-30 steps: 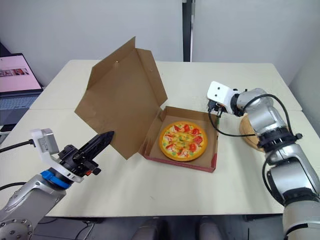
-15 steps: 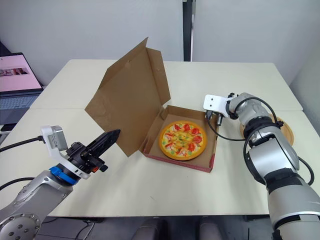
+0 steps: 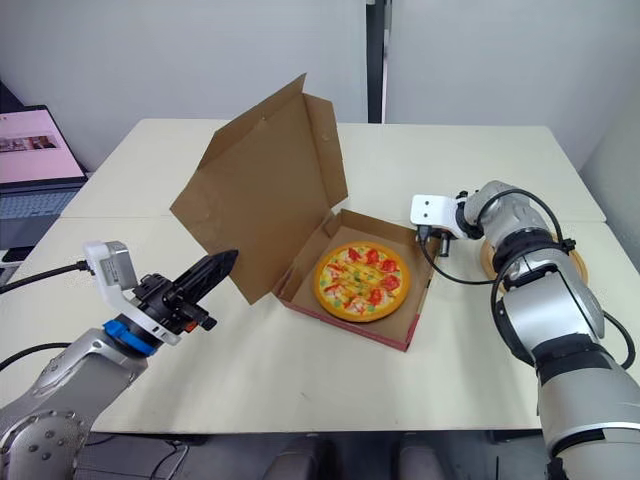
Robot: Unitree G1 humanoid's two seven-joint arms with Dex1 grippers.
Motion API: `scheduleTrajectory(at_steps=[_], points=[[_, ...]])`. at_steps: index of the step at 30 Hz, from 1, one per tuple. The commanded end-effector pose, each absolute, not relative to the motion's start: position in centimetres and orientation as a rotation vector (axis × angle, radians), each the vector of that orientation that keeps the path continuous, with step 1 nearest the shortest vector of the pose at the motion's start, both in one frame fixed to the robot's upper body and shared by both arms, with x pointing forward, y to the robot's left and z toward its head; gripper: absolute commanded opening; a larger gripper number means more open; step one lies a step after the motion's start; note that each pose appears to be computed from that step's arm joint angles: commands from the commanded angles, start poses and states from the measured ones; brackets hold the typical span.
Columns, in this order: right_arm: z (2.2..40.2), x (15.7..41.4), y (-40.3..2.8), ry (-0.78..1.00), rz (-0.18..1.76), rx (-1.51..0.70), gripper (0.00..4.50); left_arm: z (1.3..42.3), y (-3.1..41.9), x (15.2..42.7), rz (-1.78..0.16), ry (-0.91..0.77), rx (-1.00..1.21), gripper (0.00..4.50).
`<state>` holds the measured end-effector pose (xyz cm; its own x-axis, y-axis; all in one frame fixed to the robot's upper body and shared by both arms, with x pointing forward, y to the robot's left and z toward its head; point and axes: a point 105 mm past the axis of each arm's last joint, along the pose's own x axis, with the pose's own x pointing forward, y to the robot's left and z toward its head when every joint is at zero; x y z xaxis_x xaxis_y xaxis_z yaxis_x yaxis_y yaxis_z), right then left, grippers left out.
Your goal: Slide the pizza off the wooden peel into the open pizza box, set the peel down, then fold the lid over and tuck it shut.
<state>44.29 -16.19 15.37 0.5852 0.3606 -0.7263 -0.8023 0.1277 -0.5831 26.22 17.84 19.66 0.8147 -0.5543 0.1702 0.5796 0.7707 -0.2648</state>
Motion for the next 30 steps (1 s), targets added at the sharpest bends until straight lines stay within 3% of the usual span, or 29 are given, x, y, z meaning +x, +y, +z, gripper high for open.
scheduleTrajectory(at_steps=[1, 11, 16, 30], points=[[14.8, 43.5, -16.5, 0.502, 0.949, -1.090, 0.05, 20.4, 17.9, 27.1, -0.662, -0.124, -0.281, 0.00], [15.3, 41.3, -16.6, 0.533, 1.134, -1.013, 0.05, 20.0, 18.0, 30.4, -0.738, -0.144, -0.241, 0.00], [15.3, 39.0, -16.5, 0.529, 1.232, -1.018, 0.05, 20.1, 16.9, 32.4, -0.788, -0.156, -0.230, 0.00], [15.7, 32.1, -16.6, 0.490, 1.209, -0.875, 0.05, 22.4, 12.7, 36.9, -0.961, -0.176, -0.293, 0.00]])
